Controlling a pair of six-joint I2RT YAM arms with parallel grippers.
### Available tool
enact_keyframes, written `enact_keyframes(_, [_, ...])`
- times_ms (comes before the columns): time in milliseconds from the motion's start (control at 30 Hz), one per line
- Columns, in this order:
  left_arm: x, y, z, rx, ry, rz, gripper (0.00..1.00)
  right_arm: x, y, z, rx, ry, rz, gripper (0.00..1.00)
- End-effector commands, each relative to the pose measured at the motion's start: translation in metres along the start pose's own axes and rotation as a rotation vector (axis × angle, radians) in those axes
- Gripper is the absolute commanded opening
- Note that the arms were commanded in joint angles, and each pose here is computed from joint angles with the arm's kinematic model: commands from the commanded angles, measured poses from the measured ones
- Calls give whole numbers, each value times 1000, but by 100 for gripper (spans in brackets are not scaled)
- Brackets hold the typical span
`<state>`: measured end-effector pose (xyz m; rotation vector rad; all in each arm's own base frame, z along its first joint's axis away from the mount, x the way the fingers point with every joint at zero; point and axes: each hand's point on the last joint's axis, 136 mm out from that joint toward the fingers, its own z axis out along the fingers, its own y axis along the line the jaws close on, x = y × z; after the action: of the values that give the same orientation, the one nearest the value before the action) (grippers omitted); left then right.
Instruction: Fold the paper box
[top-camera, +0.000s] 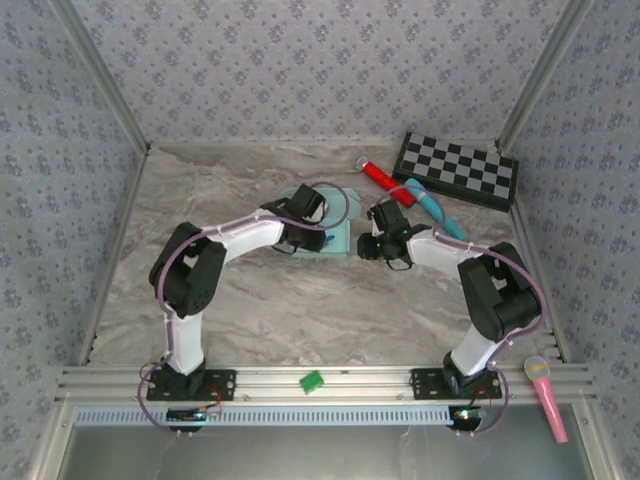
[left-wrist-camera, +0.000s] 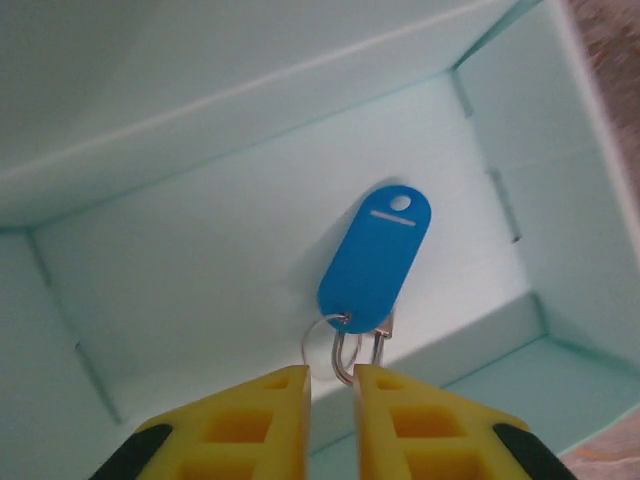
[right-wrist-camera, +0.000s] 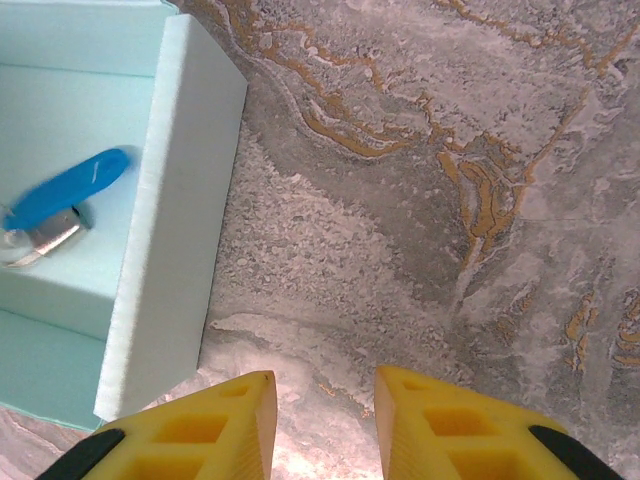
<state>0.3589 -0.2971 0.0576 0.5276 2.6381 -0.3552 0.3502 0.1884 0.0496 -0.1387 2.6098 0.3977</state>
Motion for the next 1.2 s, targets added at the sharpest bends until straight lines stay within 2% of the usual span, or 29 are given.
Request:
enact_keyframes(0, [-12,6,-21,-55,-85,-18,29,0,-2,-2,8,-1,18,33])
enact_keyframes(367, [-29,3,-68,-49,-214,13,35,-6,-3,-7,17,-31,12,34])
enact_keyframes(567, [-39,23,-113,-152,-325,10,43,-18,-6,-26,41,-100,-24,36])
enact_keyframes(800, [-38,64,-147,-252,-335,-3,51,-42,-7,-57,32,-180,-109,41])
enact_keyframes(900, [-39,74,-153,-212,-328,12,56,-57,-8,-68,19,-192,-155,47])
enact_keyframes(1000, [-41,79,-152,-139,-308,66,64,-72,-9,-76,7,-206,-218,52])
enact_keyframes(1100, [-44,88,-147,-72,-302,93,71,-86,-6,-78,-28,-219,-292,54])
enact_keyframes(1167, [-49,97,-143,-21,-299,92,71,-94,0,-78,-71,-233,-375,55])
